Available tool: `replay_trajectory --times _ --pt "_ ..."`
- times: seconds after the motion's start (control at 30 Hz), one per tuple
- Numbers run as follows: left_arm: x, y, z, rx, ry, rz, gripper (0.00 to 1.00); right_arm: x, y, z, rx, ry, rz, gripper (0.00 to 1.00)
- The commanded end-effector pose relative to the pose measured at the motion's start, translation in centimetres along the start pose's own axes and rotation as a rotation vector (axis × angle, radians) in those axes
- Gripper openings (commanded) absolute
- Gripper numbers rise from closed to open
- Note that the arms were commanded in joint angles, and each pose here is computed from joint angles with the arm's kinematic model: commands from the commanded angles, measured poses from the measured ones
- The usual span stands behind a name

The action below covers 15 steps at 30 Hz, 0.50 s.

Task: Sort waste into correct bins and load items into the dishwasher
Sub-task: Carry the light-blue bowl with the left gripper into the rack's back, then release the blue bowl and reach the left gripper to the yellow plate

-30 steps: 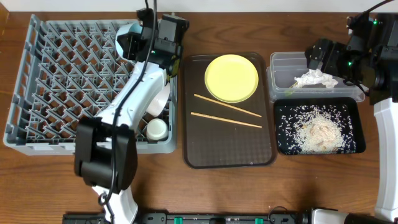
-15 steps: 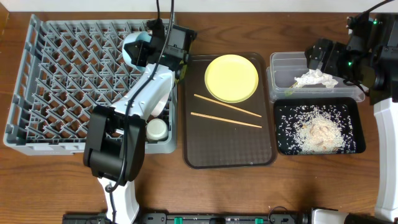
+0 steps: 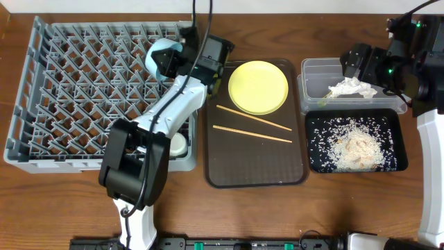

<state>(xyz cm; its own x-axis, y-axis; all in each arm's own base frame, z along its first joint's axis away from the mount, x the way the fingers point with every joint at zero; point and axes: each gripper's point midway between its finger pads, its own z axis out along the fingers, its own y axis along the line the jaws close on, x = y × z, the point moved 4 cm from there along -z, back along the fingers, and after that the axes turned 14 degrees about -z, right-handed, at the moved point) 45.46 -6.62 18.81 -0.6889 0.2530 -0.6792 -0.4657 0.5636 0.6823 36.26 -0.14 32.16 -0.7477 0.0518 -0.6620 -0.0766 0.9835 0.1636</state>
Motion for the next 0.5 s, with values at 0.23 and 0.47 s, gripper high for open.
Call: replay_trajectory --times 0.23,0.47 --pt "3.0 -3.9 -1.5 0.279 0.110 0.072 0.43 0.0 -0.1 0.0 -0.002 0.001 0.011 0.99" --pt "2.6 -5.4 -3.2 0.521 0.156 0.017 0.57 0.0 -0.1 0.1 -0.002 0.002 0.011 0.99"
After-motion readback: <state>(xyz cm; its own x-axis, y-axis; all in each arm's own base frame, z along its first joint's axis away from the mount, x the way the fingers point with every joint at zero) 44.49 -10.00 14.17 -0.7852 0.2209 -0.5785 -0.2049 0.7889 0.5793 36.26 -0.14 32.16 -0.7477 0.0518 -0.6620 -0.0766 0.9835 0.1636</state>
